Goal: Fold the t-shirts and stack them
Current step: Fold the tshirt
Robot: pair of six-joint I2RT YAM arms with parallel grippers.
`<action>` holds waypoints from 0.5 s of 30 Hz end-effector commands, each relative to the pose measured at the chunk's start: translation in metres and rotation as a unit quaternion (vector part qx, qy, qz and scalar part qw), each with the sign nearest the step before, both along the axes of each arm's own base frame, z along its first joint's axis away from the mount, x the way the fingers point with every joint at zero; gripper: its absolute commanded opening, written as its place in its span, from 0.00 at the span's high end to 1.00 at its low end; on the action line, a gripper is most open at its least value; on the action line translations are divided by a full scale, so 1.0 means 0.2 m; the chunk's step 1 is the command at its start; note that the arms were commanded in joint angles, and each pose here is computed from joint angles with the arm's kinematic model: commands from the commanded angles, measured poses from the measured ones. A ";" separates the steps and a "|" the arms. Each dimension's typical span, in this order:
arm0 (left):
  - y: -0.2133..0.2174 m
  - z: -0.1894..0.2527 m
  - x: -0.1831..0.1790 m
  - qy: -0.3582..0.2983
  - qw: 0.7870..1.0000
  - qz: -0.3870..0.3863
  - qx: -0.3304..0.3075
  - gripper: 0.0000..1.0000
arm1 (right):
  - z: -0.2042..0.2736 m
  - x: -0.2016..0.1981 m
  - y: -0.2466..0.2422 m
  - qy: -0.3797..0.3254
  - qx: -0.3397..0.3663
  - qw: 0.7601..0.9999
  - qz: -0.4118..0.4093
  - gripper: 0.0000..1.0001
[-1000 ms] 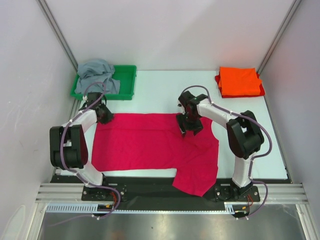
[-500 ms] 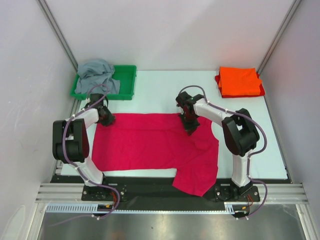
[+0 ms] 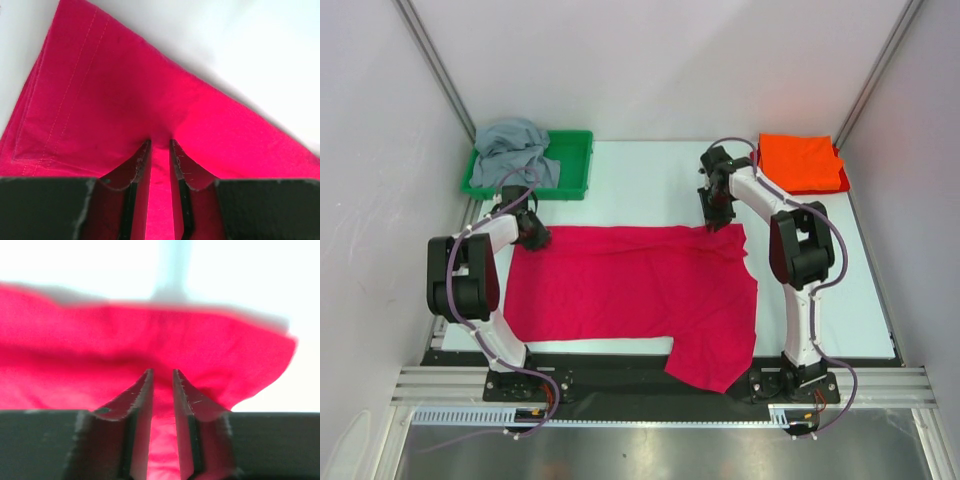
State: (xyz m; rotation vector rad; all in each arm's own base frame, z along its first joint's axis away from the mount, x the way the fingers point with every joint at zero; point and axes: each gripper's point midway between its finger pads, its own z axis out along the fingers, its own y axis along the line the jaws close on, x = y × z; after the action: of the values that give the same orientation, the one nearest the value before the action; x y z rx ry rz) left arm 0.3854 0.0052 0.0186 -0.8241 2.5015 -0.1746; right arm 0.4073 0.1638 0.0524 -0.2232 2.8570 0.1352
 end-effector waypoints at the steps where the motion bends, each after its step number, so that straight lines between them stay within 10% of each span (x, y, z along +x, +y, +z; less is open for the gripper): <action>1: 0.05 -0.03 0.04 0.000 1.000 -0.005 0.026 0.74 | 0.08 0.13 -0.04 -0.024 -0.022 0.999 -0.005 0.69; 8: 0.05 0.00 0.06 -0.008 1.000 -0.005 0.023 0.74 | 0.33 0.01 0.07 -0.074 -0.067 0.995 0.027 0.50; 15: 0.05 0.01 0.07 -0.012 1.000 -0.009 0.025 0.74 | 0.20 -0.29 0.21 -0.019 -0.003 0.999 0.046 0.88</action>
State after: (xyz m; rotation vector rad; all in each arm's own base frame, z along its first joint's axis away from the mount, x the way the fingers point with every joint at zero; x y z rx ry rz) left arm 0.3869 0.0057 0.0188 -0.8077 2.5051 -0.1711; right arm 0.3603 0.1994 0.0952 -0.4084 2.7877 0.0450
